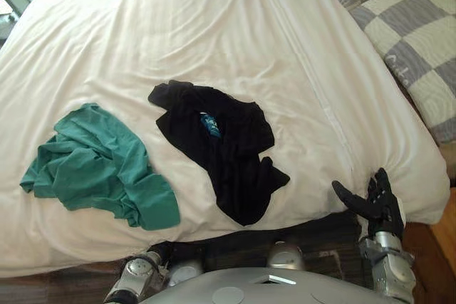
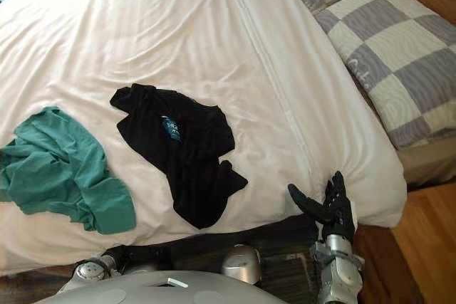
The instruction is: Tidy up the quilt and then pick up the clothes from the bed and put them into the laundry hamper
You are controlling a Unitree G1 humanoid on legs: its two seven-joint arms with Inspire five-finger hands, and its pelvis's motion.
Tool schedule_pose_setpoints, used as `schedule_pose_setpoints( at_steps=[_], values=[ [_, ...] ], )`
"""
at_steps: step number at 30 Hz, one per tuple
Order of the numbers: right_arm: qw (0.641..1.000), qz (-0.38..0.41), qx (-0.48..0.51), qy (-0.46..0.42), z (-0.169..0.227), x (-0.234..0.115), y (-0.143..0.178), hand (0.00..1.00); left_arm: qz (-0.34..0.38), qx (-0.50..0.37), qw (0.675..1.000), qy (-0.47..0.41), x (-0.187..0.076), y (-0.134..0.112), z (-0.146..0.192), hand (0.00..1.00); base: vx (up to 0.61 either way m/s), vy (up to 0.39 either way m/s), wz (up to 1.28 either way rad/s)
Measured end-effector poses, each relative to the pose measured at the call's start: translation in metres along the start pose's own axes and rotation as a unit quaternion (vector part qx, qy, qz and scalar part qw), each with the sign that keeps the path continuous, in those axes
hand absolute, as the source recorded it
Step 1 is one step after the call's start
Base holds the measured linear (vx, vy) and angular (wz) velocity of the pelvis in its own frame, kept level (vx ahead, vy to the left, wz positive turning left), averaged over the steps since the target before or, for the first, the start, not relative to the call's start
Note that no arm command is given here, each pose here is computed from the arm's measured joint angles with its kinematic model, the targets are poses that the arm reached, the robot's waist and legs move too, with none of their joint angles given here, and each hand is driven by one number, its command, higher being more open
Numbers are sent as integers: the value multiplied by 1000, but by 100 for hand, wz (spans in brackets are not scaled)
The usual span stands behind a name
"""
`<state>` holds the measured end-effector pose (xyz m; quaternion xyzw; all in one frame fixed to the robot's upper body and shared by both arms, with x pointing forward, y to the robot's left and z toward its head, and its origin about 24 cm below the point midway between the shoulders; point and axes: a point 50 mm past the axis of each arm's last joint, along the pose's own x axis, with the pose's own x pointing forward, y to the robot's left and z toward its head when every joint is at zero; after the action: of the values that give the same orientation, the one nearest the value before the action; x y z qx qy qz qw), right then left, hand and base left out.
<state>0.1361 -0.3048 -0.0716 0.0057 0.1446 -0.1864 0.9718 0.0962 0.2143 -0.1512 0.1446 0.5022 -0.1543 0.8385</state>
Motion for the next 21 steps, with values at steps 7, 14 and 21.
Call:
schedule_pose_setpoints(
  at_steps=[7,14,21],
  values=[
    [999,-4,-38,-34,28,27,-11,100,-40,51,997,31,11,-14,13,100,38,642,-21],
    [987,125,-92,31,-6,19,54,100,-27,24,998,52,11,-14,7,100,12,290,-46],
    [990,18,112,82,-37,-9,39,100,32,-158,986,41,12,-14,5,100,-47,-101,57]
  ],
)
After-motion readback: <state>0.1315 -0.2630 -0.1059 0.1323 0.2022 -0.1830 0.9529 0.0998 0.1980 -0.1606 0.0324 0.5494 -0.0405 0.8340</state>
